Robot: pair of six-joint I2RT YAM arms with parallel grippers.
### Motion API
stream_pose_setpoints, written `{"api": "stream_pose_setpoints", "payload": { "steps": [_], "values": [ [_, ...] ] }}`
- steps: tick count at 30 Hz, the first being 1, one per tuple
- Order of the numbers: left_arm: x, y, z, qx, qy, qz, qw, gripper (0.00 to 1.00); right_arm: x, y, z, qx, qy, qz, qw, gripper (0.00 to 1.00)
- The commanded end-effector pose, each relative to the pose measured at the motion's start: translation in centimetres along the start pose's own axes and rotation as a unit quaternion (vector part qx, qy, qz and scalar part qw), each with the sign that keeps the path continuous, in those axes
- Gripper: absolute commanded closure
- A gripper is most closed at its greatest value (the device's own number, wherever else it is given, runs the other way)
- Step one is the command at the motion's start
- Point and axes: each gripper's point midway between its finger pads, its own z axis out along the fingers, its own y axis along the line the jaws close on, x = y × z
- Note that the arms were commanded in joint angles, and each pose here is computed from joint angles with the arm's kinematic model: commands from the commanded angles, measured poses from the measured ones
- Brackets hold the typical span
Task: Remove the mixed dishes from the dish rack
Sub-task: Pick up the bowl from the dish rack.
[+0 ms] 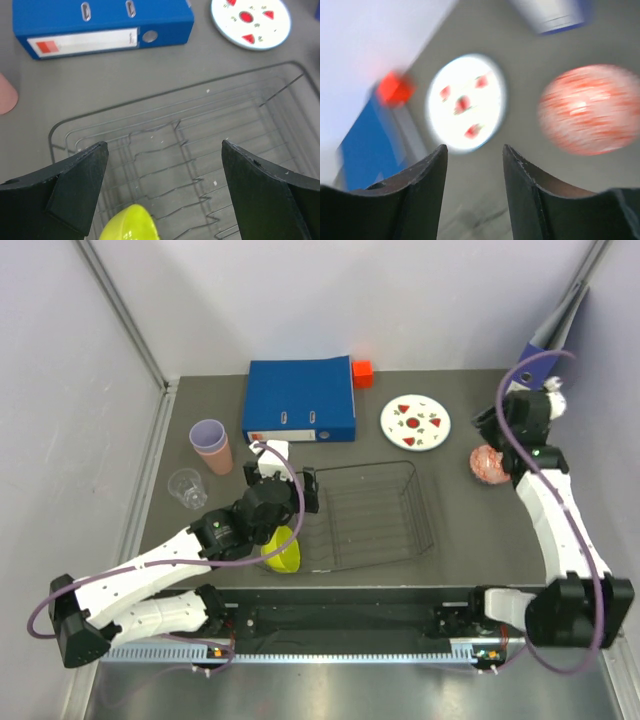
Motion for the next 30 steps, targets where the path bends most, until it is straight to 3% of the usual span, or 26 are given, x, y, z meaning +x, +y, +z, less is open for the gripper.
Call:
{"api": "stream_pose_setpoints", "payload": {
  "steps": [1,5,6,10,12,15,19,20,23,24,25,27,28,30],
  "values": [
    [-0.4,0.9,-0.4,-0.026,0.007,0.002,1.000,0.01,5.5,9.0,-6.7,-0.205,0.053,-0.071,0.975,0.53],
    [0.8,1.6,-0.9,-0.036,0.041,0.030,0.998,0.08,12.3,9.5,-9.8,-0.243,0.121,-0.181,0.945,0.58],
    [0.9,1.8,-1.0,-0.041,0.050,0.034,0.997,0.14,13.9,9.5,-10.7,-0.250,0.127,-0.208,0.937,0.58],
    [0.6,2.0,-2.1,-0.072,0.099,0.064,0.990,0.28,17.3,7.2,-11.6,-0.254,0.145,-0.237,0.926,0.59],
    [1.5,2.7,-3.1,-0.106,0.117,0.096,0.983,0.29,18.1,6.7,-11.9,-0.261,0.151,-0.238,0.923,0.60],
    [1.6,2.6,-4.2,-0.132,0.120,0.070,0.982,0.33,19.4,5.9,-11.8,-0.264,0.163,-0.249,0.917,0.60],
    [5.4,2.0,-5.4,-0.142,0.161,-0.004,0.977,0.57,20.3,4.9,-11.3,-0.259,0.167,-0.260,0.915,0.60],
    [6.3,1.2,-5.7,-0.140,0.161,-0.037,0.976,0.61,20.3,4.9,-11.2,-0.262,0.166,-0.261,0.914,0.60],
    [8.3,0.7,-6.2,-0.162,0.165,-0.046,0.972,0.63,20.8,4.8,-11.0,-0.263,0.174,-0.267,0.911,0.60],
    [7.8,0.3,-6.3,-0.167,0.157,-0.046,0.972,0.63,21.0,4.8,-10.9,-0.262,0.176,-0.268,0.910,0.60],
    [8.5,1.4,-6.7,-0.201,0.167,0.000,0.965,0.63,21.0,4.8,-10.9,-0.262,0.176,-0.270,0.910,0.60],
    [7.6,0.9,-7.5,-0.228,0.152,-0.002,0.962,0.66,21.1,4.7,-10.9,-0.263,0.175,-0.271,0.909,0.60],
    [7.9,1.4,-7.6,-0.252,0.150,0.041,0.955,0.69,21.1,4.5,-10.9,-0.262,0.176,-0.271,0.909,0.60],
    [8.6,0.9,-7.7,-0.251,0.161,0.049,0.953,0.69,21.1,4.5,-10.8,-0.263,0.171,-0.269,0.910,0.60]
  ]
}}
